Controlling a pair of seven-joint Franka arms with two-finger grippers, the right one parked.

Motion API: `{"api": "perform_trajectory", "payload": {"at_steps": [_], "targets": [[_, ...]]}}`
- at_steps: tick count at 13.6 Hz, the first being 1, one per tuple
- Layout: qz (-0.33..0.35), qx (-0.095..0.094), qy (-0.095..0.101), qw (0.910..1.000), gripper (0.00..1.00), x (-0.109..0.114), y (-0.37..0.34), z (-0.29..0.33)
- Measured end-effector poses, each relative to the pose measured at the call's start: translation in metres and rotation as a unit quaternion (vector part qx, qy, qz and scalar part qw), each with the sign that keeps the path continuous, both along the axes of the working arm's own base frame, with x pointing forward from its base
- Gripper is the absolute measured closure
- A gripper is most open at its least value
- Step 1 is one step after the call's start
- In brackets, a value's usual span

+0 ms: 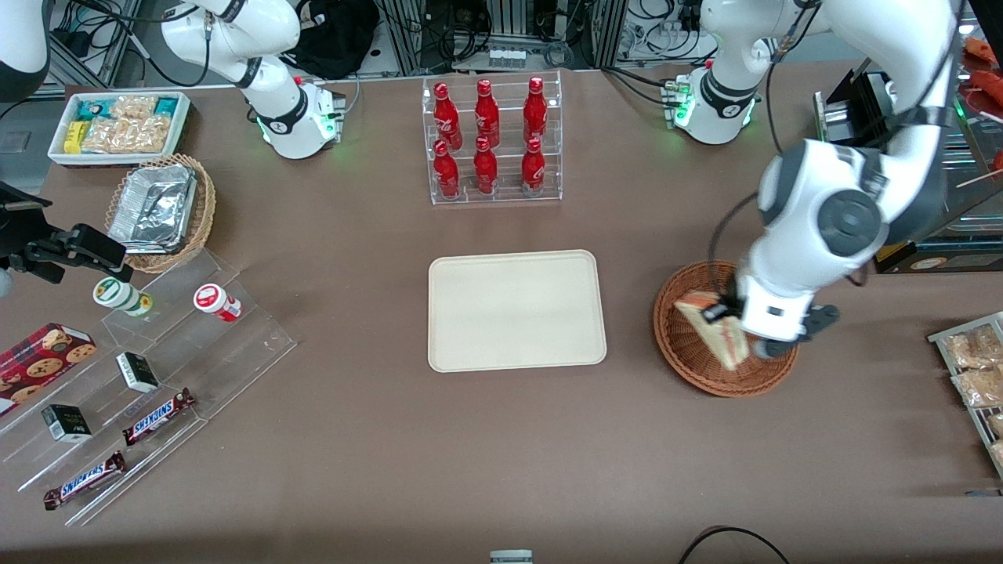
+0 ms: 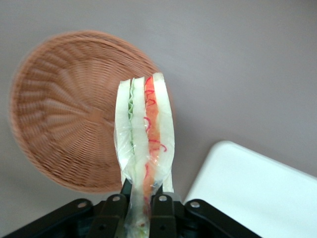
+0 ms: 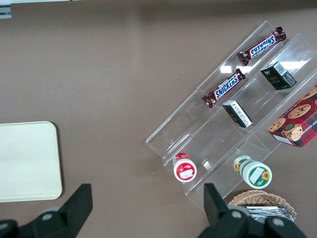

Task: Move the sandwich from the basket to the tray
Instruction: 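Carry the sandwich with the left gripper over the cream tray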

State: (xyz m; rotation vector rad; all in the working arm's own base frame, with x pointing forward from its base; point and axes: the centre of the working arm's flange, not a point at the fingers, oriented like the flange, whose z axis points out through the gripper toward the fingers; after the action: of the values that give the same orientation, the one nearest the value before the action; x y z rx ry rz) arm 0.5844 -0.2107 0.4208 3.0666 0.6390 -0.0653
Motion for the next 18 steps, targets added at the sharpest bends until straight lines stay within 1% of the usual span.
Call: {"api": "perform_trajectory", "payload": {"at_steps": [3,4,7,12,15,18], "targets": [[-0.065,-0.001,0.013,0.9978,0.86,-0.031,-0.085,-0.023],[-0.081,-0.004,0.013,0.9966,0.86,-0.037,-0.106,-0.035],[-0.123,-0.027,-0.004,0.992,0.86,-0.053,-0.164,-0.074],[-0.177,-0.056,-0.023,0.9823,0.86,-0.088,-0.239,-0.123],[-0.192,-0.058,-0.016,0.9796,0.86,-0.101,-0.256,-0.146],[-0.211,-0.045,-0.014,0.9763,0.85,-0.106,-0.263,-0.164]]}}
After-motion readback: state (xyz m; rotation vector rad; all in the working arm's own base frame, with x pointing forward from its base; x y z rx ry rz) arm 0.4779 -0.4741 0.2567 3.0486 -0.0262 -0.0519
